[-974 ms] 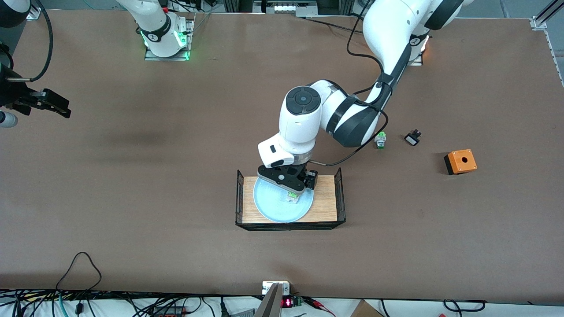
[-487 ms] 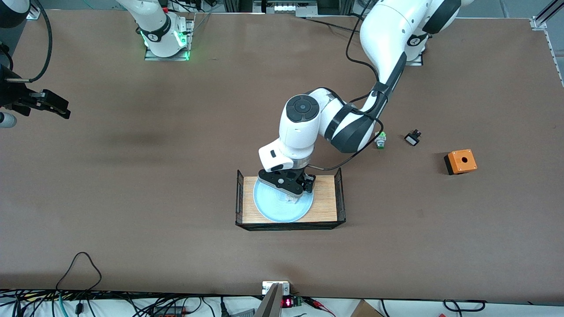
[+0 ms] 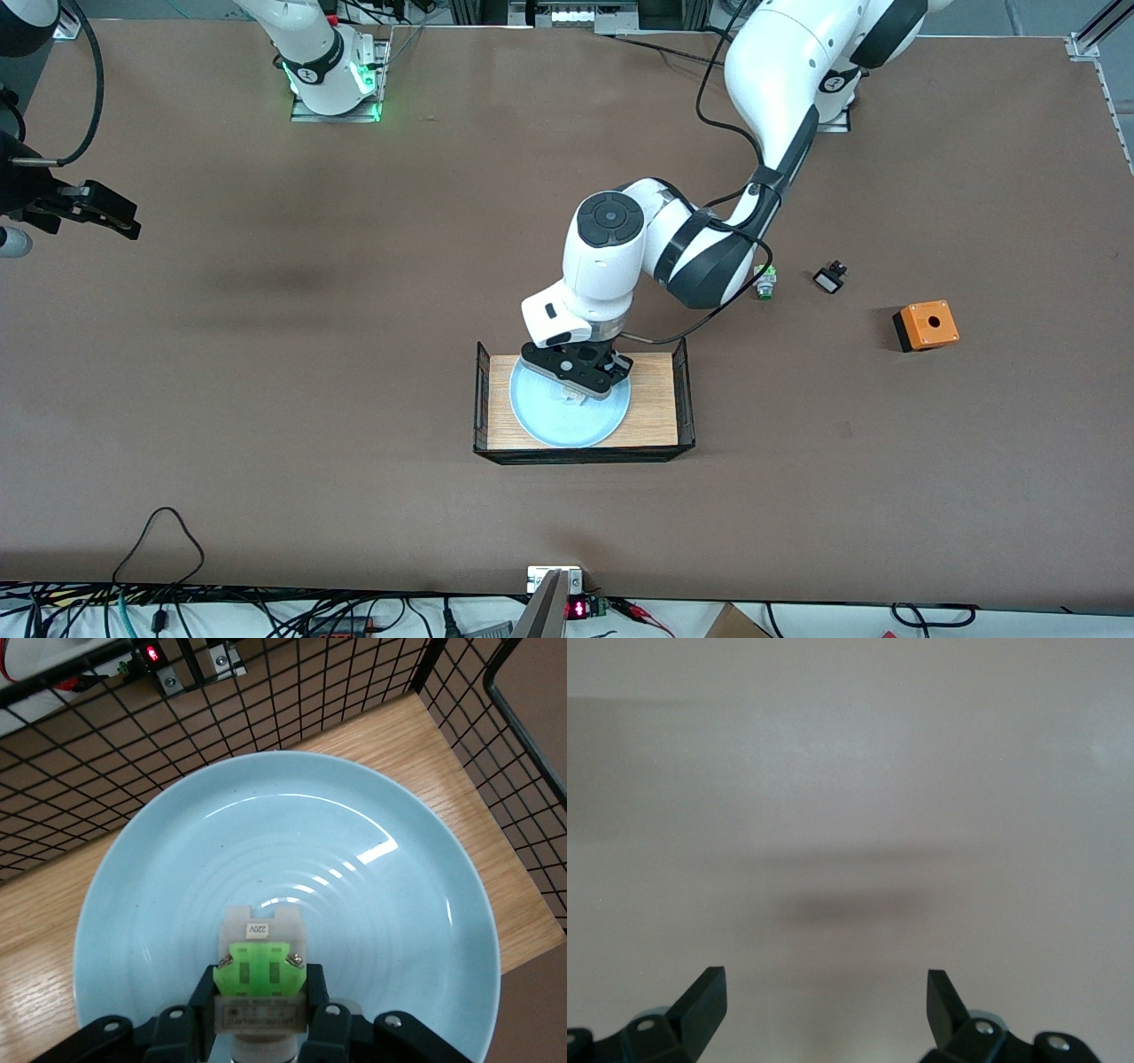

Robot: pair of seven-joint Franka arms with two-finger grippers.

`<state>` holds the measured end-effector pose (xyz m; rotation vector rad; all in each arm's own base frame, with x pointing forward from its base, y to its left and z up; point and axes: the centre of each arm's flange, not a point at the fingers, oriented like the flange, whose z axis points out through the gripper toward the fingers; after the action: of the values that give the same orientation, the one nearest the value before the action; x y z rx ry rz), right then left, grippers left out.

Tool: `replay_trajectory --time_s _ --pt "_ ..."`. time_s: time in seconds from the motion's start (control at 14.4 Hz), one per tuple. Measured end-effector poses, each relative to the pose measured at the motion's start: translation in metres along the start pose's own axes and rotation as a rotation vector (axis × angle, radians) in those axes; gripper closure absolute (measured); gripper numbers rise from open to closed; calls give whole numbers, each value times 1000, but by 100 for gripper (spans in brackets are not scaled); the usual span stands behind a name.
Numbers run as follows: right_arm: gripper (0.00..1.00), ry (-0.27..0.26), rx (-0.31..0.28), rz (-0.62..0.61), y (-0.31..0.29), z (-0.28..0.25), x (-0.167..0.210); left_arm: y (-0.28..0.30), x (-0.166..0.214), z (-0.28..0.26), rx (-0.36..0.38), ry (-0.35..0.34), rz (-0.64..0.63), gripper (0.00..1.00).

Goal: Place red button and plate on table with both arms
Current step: 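Lower the left gripper and grasp the green button module on the plate, then lift the green module with the left gripper toward the orange box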

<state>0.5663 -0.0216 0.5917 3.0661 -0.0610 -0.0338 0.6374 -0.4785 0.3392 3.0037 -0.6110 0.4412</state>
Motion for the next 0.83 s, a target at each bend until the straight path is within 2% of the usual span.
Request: replay_trajectory --time_s 0.21,0.49,0.63,0.83 --pt "0 0 0 0 0 0 0 -4 5 -20 -2 1 -21 59" --pt "0 0 1 -1 0 0 0 -30 7 -96 39 -88 -63 59" --pt "0 0 2 -1 -1 0 0 -63 4 -144 60 -151 -112 59" --pt "0 -1 2 -1 -1 1 0 -117 -14 -197 98 -285 -186 59"
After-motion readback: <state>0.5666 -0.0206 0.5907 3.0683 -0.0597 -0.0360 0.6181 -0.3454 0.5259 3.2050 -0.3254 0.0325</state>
